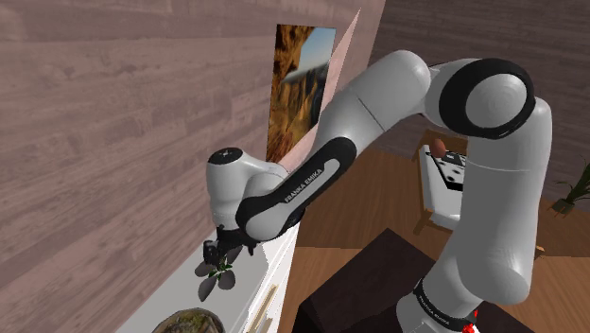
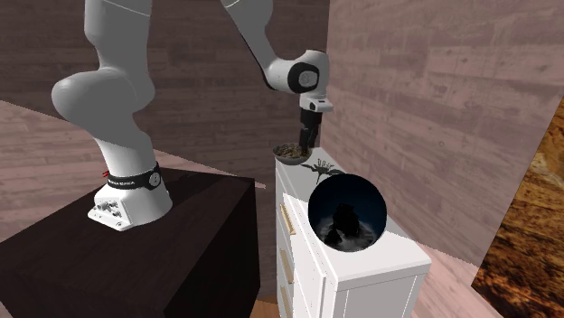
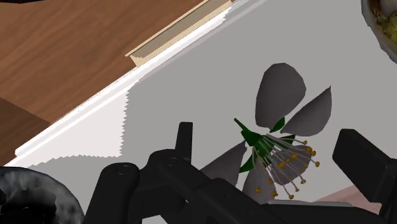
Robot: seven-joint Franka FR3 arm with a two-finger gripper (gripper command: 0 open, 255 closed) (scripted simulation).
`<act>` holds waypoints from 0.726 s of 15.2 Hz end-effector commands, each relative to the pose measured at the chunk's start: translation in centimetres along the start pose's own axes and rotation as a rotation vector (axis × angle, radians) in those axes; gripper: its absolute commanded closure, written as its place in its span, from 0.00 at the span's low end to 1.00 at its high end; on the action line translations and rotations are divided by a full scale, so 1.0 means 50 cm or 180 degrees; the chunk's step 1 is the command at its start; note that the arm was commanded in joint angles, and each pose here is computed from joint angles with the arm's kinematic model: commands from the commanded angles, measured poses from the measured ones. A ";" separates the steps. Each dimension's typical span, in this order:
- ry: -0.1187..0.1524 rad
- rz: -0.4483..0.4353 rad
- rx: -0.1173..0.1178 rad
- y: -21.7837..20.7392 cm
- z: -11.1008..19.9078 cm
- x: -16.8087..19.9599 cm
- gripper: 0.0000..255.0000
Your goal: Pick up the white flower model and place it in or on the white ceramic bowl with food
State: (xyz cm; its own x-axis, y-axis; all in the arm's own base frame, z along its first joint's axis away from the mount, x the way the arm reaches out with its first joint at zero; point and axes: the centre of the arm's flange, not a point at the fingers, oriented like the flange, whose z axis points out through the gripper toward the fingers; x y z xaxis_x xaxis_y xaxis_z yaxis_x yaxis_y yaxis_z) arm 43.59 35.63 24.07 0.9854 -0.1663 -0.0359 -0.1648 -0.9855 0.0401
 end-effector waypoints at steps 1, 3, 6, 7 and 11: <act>-0.0021 0.0036 0.0002 -0.040 0.037 0.006 0.00; -0.0032 0.0053 0.0003 -0.060 0.056 0.011 0.00; -0.0032 0.0053 0.0003 -0.060 0.087 0.010 0.00; -0.0032 0.0053 0.0003 -0.060 0.098 0.010 0.00; -0.0032 0.0053 0.0003 -0.060 0.136 0.010 0.00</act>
State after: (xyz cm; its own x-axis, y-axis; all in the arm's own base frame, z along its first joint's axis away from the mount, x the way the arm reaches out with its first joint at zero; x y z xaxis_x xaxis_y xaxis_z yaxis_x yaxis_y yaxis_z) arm 44.34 38.30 17.60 0.9820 -0.1830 -0.0458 -0.1812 -0.9826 0.0402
